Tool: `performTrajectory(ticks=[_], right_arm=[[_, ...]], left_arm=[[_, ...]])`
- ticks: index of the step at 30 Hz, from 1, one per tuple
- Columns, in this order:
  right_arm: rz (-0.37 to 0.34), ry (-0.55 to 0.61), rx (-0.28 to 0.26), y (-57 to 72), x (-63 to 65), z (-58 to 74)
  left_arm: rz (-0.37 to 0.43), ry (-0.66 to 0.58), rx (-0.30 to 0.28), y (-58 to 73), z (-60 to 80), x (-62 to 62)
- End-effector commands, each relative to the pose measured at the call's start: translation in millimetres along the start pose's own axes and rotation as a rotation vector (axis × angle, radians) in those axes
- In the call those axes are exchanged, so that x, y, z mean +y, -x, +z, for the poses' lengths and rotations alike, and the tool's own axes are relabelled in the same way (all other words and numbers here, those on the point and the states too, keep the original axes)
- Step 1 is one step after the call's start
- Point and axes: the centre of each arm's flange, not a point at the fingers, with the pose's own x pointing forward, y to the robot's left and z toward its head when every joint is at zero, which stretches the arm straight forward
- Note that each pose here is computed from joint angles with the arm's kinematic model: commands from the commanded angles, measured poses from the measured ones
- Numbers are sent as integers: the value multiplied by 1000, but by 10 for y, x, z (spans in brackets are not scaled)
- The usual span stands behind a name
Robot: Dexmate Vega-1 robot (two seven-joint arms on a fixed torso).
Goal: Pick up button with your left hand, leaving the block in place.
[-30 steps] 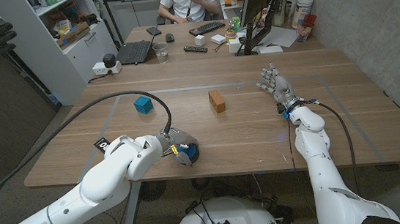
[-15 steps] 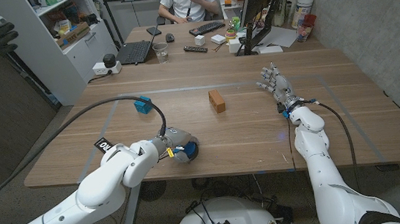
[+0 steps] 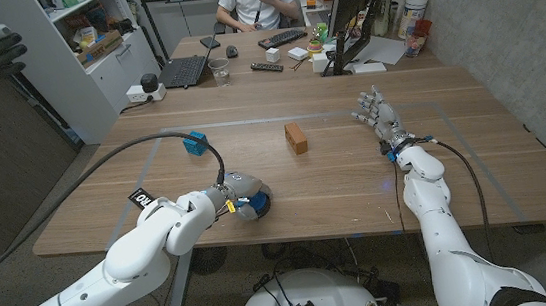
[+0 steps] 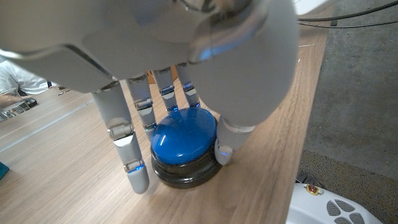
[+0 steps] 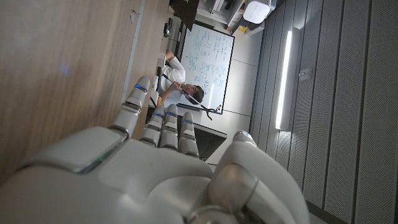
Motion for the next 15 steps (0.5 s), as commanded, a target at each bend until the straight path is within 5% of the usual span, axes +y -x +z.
performTrajectory(ticks=[1,15], right_arm=[[-2,1,8,22,-25,0],[-4,6,8,49,-20,31]], left_arm=[[-3,36,-19,-19,28,-5],[-3,53,-13,-26,16,-4]])
